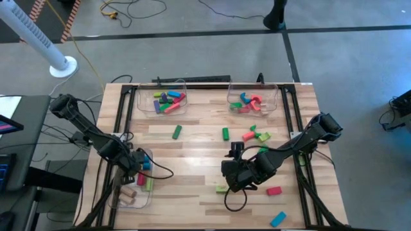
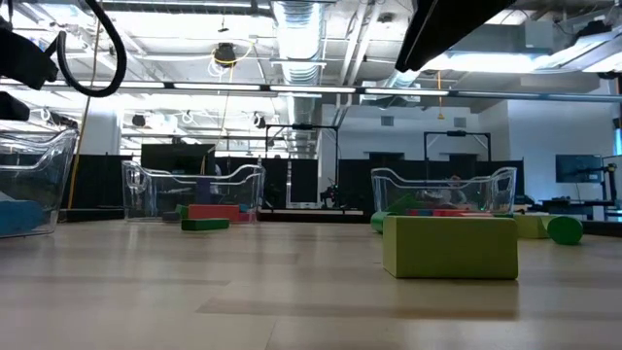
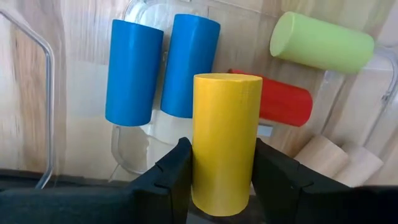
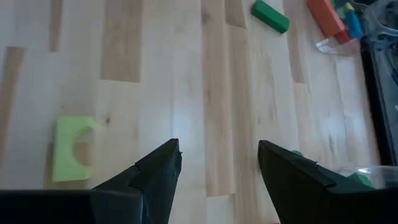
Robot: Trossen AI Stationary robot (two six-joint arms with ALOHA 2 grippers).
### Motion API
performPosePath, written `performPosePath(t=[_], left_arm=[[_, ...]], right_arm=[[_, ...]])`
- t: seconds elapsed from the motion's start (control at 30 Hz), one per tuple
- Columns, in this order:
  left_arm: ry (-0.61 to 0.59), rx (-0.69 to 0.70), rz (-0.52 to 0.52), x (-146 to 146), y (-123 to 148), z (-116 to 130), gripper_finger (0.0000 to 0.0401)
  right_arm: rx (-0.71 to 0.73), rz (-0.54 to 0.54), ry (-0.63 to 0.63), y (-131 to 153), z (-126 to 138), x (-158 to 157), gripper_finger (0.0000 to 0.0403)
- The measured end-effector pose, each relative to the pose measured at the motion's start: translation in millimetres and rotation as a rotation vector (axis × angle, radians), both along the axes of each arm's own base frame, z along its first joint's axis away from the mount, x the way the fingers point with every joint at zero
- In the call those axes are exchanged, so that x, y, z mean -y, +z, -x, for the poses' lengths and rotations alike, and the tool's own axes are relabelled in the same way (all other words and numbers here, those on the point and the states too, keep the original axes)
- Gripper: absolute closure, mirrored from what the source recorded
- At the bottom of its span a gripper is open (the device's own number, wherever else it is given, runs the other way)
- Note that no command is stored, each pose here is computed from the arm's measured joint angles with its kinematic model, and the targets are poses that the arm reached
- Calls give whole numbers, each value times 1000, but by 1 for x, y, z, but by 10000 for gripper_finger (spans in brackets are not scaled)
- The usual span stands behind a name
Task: Sort blocks by size
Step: Put the yellow cylindrical block into the bottom left transparent bin, then put the light green arch block into the top right transparent bin
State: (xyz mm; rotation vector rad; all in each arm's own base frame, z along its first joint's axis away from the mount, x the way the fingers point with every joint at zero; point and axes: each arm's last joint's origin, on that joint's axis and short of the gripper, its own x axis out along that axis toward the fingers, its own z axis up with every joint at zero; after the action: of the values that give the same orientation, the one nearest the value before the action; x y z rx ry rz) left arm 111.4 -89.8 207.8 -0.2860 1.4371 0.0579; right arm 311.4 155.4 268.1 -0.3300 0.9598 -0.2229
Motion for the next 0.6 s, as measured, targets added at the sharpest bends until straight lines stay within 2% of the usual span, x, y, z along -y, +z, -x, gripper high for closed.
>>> performPosePath(t=[0.3, 0.6], left_arm=[[-20, 17, -19, 0, 0, 0, 257], [-32, 27, -26, 0, 0, -1, 202]], right_arm=[[24, -37, 51, 1, 4, -16, 152], [54, -82, 76, 2, 15, -36, 152]])
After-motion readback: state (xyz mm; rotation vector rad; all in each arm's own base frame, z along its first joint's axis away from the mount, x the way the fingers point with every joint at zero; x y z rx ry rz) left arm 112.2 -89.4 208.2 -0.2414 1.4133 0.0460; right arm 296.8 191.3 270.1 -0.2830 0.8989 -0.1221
